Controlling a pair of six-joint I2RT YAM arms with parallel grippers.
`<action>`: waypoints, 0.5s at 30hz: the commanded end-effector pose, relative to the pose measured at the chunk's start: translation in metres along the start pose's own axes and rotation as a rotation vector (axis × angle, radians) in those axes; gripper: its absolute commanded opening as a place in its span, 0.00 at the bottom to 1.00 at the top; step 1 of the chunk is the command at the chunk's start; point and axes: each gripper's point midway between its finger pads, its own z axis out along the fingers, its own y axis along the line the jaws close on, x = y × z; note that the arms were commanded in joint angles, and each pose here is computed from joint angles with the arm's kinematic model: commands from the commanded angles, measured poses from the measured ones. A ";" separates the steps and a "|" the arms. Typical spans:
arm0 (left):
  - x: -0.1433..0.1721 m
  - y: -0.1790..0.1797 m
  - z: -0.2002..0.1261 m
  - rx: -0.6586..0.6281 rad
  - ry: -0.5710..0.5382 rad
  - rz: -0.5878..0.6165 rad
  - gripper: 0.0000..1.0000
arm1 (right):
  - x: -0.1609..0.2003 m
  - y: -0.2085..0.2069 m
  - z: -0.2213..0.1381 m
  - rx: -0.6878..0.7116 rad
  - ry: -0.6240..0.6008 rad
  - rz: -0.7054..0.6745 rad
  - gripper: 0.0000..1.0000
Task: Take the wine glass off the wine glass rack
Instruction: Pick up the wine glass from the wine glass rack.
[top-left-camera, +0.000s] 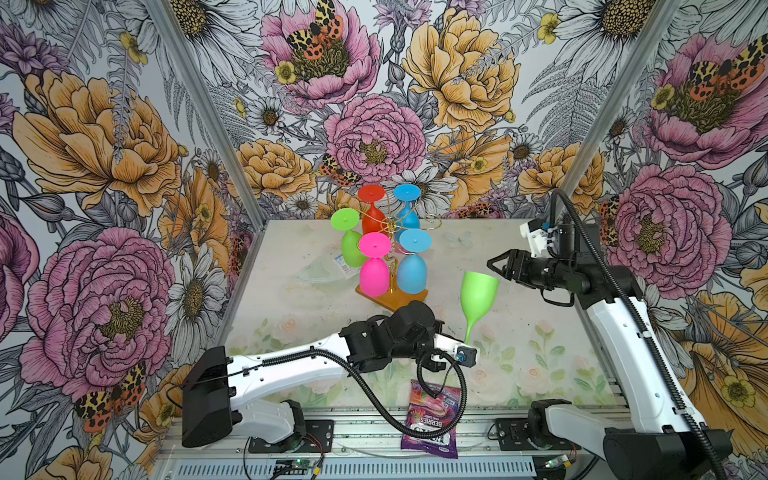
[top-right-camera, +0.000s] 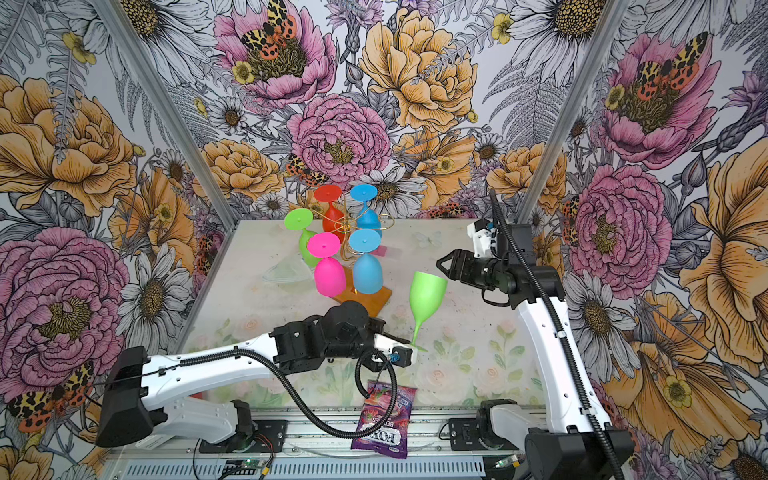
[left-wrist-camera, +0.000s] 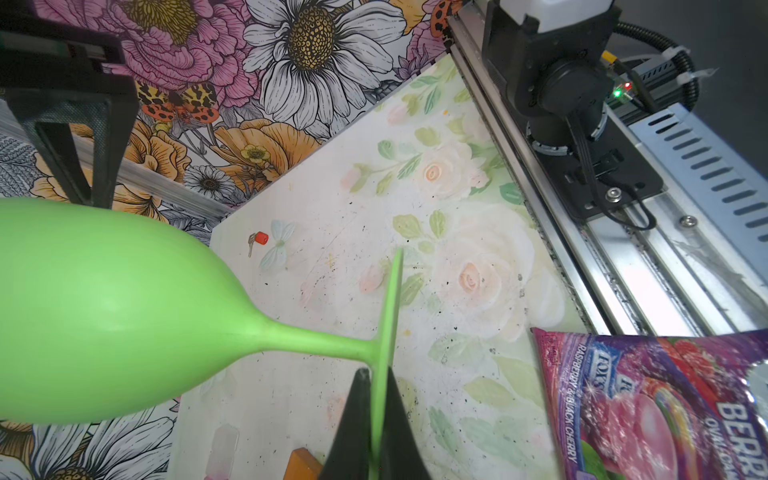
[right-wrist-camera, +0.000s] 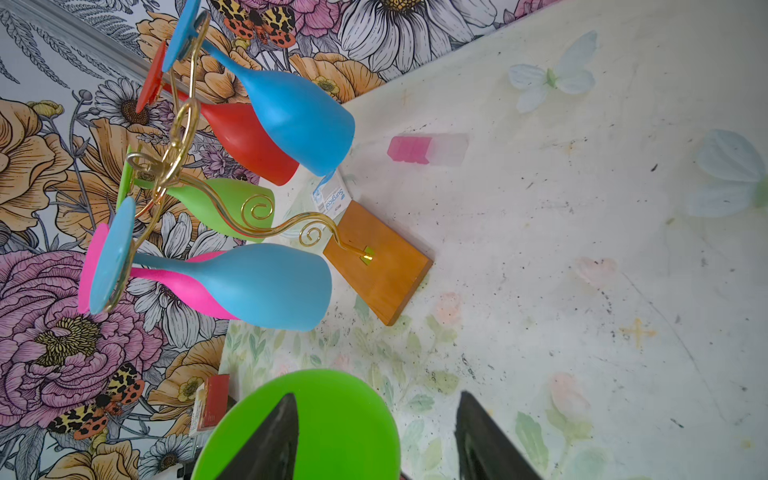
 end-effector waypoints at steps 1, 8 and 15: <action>0.003 0.011 0.000 -0.083 0.025 0.071 0.00 | -0.001 0.008 -0.008 -0.021 0.006 -0.010 0.61; 0.028 0.013 0.010 -0.153 0.143 0.195 0.00 | 0.016 0.010 -0.015 -0.019 0.063 -0.013 0.57; 0.037 0.015 0.015 -0.206 0.179 0.283 0.00 | 0.034 0.014 -0.013 -0.027 0.134 -0.018 0.54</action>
